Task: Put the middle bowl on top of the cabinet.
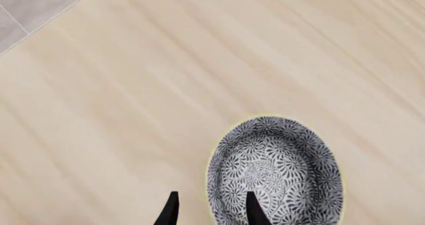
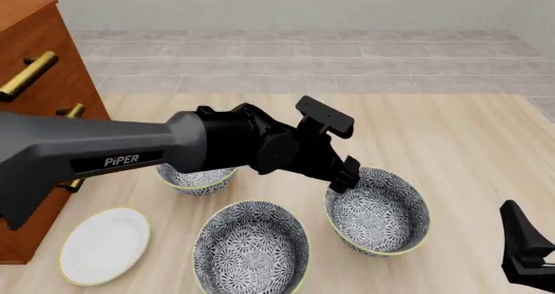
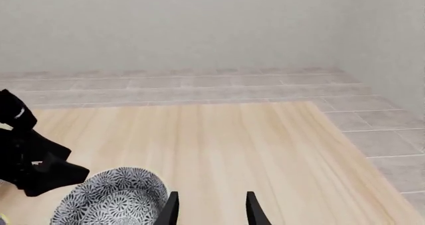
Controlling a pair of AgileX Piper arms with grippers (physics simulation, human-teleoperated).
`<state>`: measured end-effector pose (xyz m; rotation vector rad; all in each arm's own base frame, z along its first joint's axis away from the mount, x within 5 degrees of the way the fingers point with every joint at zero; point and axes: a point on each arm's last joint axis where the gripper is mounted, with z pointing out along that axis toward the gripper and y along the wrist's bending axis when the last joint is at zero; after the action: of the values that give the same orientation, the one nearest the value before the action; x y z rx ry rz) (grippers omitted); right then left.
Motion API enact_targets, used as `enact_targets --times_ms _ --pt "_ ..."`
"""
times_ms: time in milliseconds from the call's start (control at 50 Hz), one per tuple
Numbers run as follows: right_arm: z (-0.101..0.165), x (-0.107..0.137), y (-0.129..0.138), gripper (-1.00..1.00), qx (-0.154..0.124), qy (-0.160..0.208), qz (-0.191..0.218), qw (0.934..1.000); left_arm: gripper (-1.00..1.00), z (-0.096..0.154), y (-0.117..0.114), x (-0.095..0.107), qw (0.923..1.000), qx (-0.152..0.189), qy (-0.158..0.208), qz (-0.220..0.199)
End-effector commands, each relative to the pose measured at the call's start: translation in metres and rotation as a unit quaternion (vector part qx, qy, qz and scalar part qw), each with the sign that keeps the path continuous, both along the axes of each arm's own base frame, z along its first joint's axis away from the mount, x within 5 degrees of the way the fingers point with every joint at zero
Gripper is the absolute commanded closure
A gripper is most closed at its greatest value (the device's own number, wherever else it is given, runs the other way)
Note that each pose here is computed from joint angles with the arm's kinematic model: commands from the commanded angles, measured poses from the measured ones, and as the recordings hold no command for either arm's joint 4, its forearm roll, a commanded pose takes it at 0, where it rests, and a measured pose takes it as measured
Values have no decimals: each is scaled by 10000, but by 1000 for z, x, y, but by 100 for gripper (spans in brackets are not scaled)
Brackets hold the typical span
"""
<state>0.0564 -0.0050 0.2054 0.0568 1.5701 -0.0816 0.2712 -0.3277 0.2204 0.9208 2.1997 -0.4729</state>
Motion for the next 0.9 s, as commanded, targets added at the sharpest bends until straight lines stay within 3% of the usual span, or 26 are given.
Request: enact_targets --times_ms 20,900 --pt "0 0 0 -100 24 4 20 10000 -100 -13 -7 -2 9998 -68 144 80" --pt "-2 0 0 -100 48 82 -25 10000 -100 -68 -23 -3 9990 139 427 64"
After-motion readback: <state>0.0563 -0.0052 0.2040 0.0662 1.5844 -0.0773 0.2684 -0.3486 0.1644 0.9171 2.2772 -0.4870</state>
